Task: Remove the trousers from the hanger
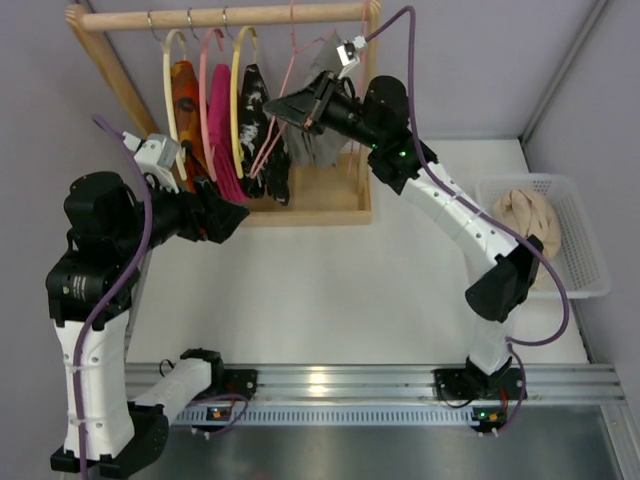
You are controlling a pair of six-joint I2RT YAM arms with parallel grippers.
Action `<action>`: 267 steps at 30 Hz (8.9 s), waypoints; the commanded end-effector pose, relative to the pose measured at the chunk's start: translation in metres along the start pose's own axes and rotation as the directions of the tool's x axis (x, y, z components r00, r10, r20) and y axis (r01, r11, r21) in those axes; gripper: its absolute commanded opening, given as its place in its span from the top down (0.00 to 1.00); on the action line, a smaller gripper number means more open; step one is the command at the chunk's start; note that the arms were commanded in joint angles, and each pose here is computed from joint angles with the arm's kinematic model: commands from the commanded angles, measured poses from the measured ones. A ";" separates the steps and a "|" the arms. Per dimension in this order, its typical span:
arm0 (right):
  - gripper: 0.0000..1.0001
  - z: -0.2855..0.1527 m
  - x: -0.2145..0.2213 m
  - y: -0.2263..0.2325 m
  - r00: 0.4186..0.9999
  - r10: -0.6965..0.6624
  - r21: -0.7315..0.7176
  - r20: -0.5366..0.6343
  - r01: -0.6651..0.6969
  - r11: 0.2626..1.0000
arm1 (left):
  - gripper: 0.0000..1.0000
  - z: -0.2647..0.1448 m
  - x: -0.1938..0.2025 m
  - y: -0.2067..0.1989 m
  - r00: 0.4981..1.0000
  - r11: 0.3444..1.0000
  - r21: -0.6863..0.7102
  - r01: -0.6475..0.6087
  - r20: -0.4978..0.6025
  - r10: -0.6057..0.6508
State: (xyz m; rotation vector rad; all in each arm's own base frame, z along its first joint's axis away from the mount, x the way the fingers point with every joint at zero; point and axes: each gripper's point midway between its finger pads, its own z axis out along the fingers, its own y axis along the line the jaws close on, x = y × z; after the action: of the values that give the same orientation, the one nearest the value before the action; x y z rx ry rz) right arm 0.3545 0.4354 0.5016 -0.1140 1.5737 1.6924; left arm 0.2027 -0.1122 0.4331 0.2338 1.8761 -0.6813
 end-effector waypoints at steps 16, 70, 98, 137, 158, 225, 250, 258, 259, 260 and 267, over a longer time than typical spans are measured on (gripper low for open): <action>1.00 -0.091 0.028 0.104 0.968 -0.243 -0.330 -0.061 0.210 0.920 | 0.16 -0.002 -0.069 -0.063 0.988 0.952 0.307 0.012 0.144 -0.058; 0.24 -0.163 0.102 0.070 0.839 -0.542 -0.178 -0.054 0.526 0.832 | 1.00 0.046 -0.055 -0.123 0.918 0.641 0.703 0.307 -0.042 -0.393; 0.01 -0.163 0.120 -0.034 0.503 -0.864 -0.032 -0.023 0.863 0.504 | 1.00 0.010 -0.084 -0.154 0.934 0.565 0.788 0.247 -0.039 -0.355; 0.44 -0.140 0.113 -0.013 0.421 -0.907 0.008 0.021 0.907 0.421 | 1.00 0.013 -0.077 -0.156 0.937 0.562 0.790 0.246 -0.045 -0.347; 1.00 -0.166 0.061 0.052 0.373 -0.920 0.067 0.122 0.921 0.383 | 1.00 0.037 -0.044 -0.139 0.943 0.596 0.758 0.266 -0.076 -0.324; 1.00 -0.531 -0.140 0.148 -0.049 -0.979 0.974 -0.198 0.106 -0.202 | 1.00 0.082 0.029 -0.098 0.946 0.732 0.603 0.316 -0.143 -0.291; 1.00 -0.554 -0.183 -0.028 0.189 -0.830 0.847 -0.525 0.013 -0.532 | 1.00 0.065 0.028 -0.103 0.956 0.718 0.642 0.268 -0.085 -0.281; 1.00 -0.574 -0.174 -0.128 0.335 -0.744 0.808 -0.578 0.107 -0.580 | 1.00 0.070 0.029 -0.102 0.955 0.718 0.639 0.274 -0.095 -0.280; 1.00 -0.571 -0.176 -0.142 0.349 -0.742 0.814 -0.573 0.136 -0.565 | 1.00 0.070 0.030 -0.102 0.955 0.718 0.640 0.275 -0.097 -0.280; 1.00 -0.575 -0.177 -0.169 0.398 -0.714 0.810 -0.576 0.161 -0.564 | 1.00 0.072 0.030 -0.102 0.954 0.718 0.638 0.279 -0.102 -0.280; 1.00 -0.553 -0.221 -0.252 0.479 -0.704 0.849 -0.525 0.232 -0.475 | 1.00 0.072 0.030 -0.103 0.953 0.717 0.637 0.283 -0.103 -0.284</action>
State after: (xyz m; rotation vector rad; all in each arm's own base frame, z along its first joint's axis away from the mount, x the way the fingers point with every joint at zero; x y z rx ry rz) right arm 0.3697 -0.1754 0.2450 0.1336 1.7493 -0.7751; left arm 0.2022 -0.2405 0.4078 0.3291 1.7131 -1.5657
